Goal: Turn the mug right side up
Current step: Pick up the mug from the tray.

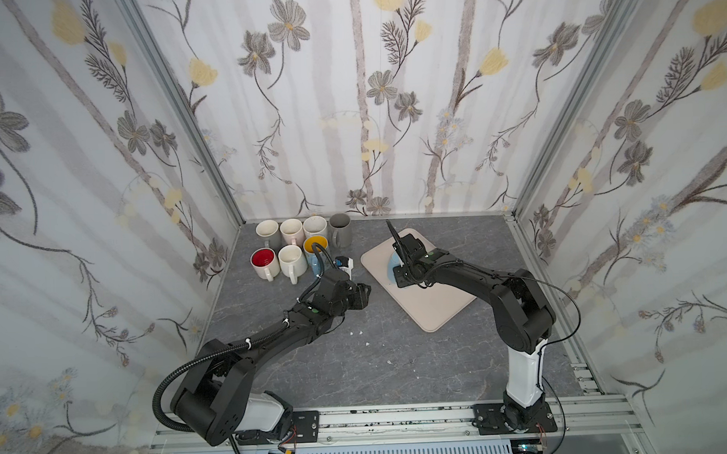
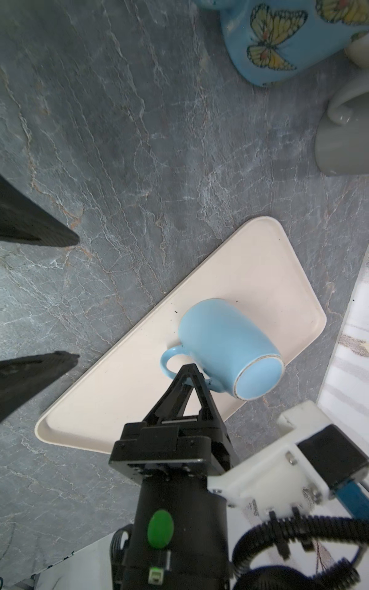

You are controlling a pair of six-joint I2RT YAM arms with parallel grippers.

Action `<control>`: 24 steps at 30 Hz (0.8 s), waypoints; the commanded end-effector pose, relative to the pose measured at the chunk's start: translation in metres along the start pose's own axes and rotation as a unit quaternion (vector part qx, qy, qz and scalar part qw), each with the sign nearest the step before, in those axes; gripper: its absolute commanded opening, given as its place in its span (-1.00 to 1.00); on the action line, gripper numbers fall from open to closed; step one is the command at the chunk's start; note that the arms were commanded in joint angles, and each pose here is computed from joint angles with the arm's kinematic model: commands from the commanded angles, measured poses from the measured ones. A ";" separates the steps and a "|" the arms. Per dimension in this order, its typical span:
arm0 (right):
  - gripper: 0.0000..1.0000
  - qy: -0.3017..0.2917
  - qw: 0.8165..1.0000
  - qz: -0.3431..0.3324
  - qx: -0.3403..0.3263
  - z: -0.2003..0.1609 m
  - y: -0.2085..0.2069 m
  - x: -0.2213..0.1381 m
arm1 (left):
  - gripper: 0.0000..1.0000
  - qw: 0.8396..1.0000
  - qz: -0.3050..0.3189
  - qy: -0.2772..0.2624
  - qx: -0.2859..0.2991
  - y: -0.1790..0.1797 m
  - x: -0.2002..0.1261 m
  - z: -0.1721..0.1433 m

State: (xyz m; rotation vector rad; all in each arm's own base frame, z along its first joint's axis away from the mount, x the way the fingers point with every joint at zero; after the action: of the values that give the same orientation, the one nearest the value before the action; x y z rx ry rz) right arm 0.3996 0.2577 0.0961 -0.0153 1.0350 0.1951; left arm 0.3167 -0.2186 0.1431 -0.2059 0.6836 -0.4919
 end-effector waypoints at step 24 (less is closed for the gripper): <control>-1.00 -0.234 0.920 0.260 0.176 0.051 0.023 -0.142 | 0.15 0.957 -0.242 -0.122 -0.100 -0.062 -0.040 0.047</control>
State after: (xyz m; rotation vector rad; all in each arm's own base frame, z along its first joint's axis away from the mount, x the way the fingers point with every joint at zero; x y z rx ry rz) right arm 0.3614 0.2501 0.1989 0.4397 0.7166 0.3651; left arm 0.3010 -0.2407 0.1930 -0.5374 0.5243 -0.7468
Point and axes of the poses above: each gripper's point midway between its finger pads, its own x axis out along the fingers, its own y axis along the line the jaws close on, z = x × y, the point moved 2 cm from there along -x, back along the fingers, and after that the axes turned 8 degrees about x, right-handed, at the moved point
